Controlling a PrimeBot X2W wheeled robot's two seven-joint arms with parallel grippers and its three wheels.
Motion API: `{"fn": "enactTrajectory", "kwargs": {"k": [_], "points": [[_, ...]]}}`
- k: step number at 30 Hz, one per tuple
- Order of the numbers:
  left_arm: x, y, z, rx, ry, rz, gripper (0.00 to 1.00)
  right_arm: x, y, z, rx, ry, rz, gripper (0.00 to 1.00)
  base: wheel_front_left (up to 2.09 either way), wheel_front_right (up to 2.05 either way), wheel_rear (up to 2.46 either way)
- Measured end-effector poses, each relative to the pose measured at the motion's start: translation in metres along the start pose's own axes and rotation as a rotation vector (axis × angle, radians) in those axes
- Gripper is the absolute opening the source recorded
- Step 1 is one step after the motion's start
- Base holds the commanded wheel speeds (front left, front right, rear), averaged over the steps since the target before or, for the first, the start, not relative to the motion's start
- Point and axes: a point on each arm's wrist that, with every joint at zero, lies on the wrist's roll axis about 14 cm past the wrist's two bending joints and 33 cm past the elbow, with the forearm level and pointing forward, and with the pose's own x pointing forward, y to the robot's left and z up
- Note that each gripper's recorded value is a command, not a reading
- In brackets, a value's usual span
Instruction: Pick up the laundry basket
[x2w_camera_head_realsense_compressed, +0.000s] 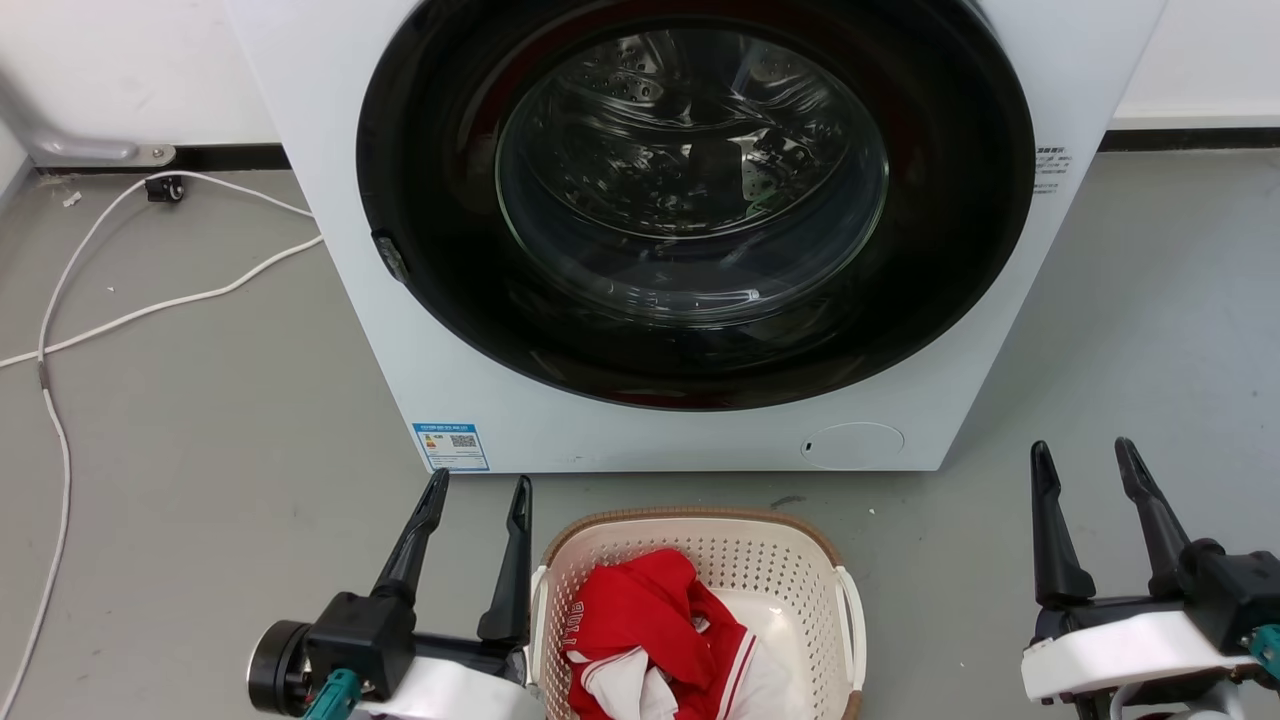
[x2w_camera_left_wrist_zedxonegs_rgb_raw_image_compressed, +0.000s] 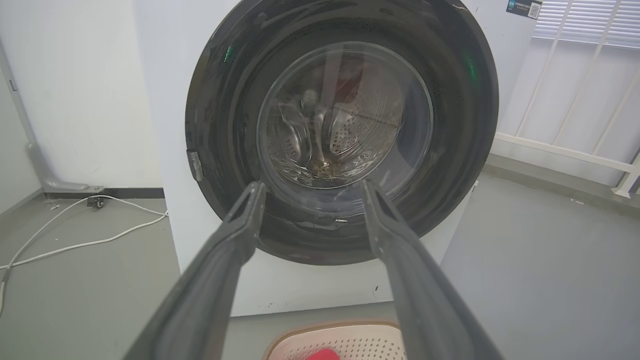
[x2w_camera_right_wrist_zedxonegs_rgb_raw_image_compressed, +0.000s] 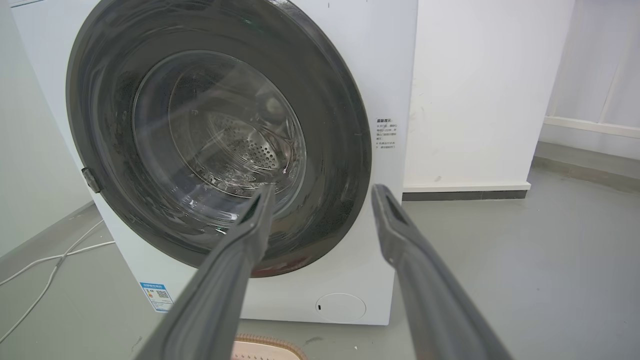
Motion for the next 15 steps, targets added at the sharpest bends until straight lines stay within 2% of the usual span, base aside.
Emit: {"fn": "enactTrajectory", "kwargs": {"k": [5, 10, 13, 15], "points": [[-0.003, 0.007, -0.001, -0.031, -0.005, 0.032, 1.00, -0.004, -0.005, -0.005, 0.056, 0.008, -0.023, 1.00, 0.00, 0.00, 0.00], [-0.007, 0.011, -0.011, -0.028, 0.021, 0.032, 1.00, -0.006, -0.004, -0.013, 0.054, 0.034, -0.020, 1.00, 0.00, 0.00, 0.00], [-0.009, 0.007, -0.019, 0.001, 0.042, 0.011, 1.00, -0.007, -0.004, -0.016, 0.039, 0.047, -0.018, 1.00, 0.00, 0.00, 0.00], [-0.009, 0.000, -0.021, 0.070, 0.047, -0.034, 1.00, -0.007, -0.003, -0.016, 0.025, 0.048, -0.014, 1.00, 0.00, 0.00, 0.00]]}}
